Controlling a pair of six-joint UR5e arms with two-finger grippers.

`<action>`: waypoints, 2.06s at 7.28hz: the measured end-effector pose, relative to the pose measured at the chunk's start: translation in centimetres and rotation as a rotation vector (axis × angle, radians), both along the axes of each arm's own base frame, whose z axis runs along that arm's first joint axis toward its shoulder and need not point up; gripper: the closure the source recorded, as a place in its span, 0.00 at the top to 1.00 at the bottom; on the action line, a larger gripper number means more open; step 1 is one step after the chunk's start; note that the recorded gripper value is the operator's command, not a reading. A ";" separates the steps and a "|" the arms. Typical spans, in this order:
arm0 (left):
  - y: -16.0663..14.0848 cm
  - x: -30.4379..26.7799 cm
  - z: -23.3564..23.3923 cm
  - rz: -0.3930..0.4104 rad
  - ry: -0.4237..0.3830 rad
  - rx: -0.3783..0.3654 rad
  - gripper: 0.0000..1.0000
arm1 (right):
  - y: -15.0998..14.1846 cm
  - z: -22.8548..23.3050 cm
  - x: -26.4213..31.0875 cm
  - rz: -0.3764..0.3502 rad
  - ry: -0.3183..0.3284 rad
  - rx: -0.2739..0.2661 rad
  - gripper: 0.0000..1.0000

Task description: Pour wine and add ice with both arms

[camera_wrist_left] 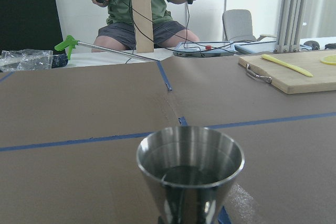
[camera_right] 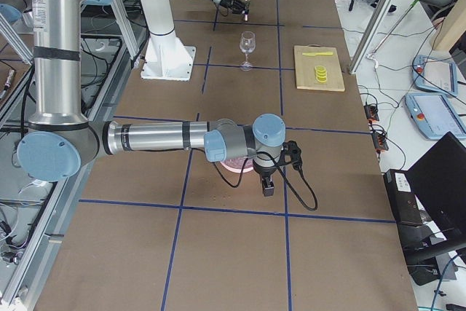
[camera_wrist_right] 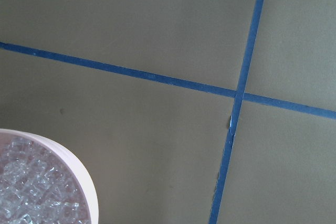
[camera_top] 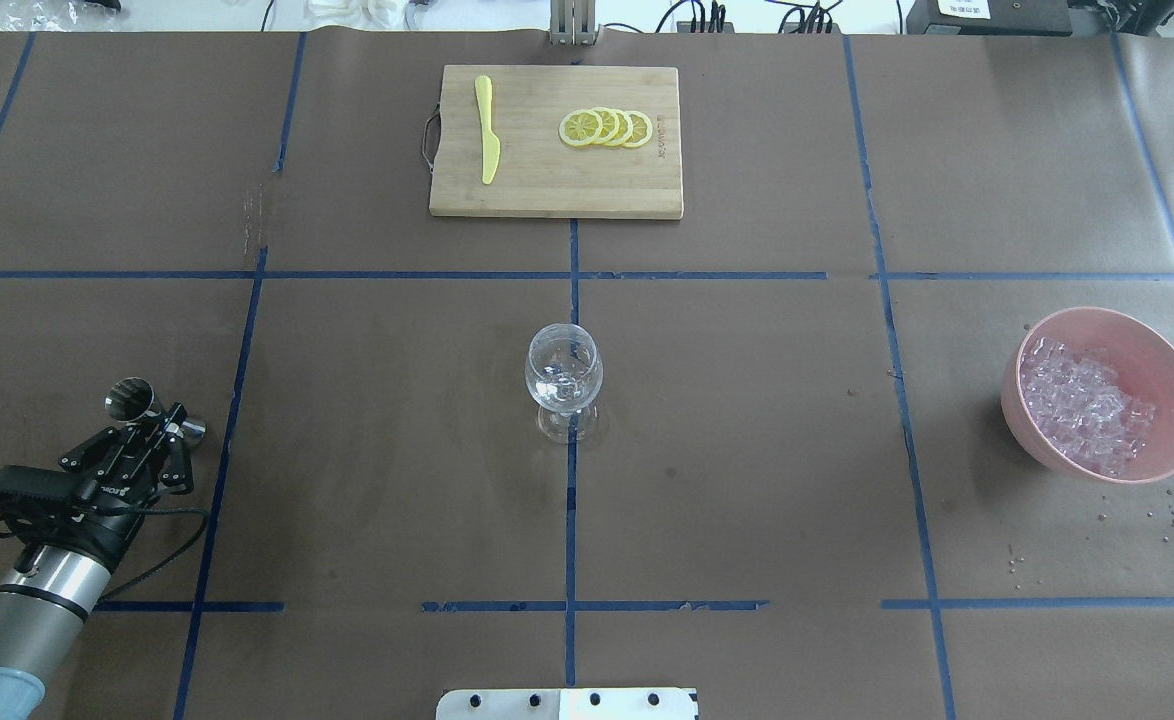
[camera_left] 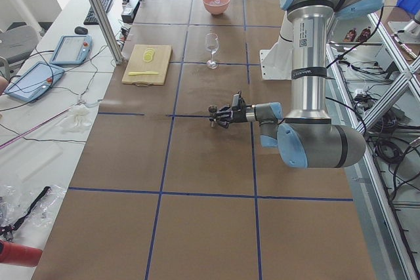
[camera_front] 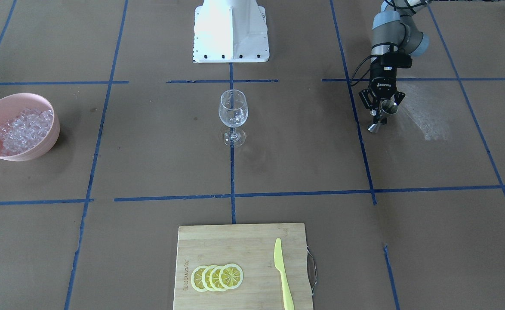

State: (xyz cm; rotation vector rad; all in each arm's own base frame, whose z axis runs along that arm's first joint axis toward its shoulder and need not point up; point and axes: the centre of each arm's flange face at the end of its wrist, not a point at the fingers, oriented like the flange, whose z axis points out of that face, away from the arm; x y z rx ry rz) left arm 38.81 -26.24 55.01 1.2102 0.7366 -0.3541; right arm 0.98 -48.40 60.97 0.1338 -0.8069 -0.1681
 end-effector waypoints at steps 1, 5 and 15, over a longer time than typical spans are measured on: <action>-1.4 0.3 -2.2 -0.018 -0.019 0.028 0.00 | -0.1 -0.1 0.0 0.000 0.000 0.002 1.00; -5.6 5.7 -14.1 0.079 0.005 0.132 0.00 | -0.3 -0.4 0.0 0.000 -0.001 0.008 1.00; -4.8 8.2 -31.6 0.343 -0.377 0.407 0.00 | -0.4 -0.8 0.0 0.003 -0.003 0.013 1.00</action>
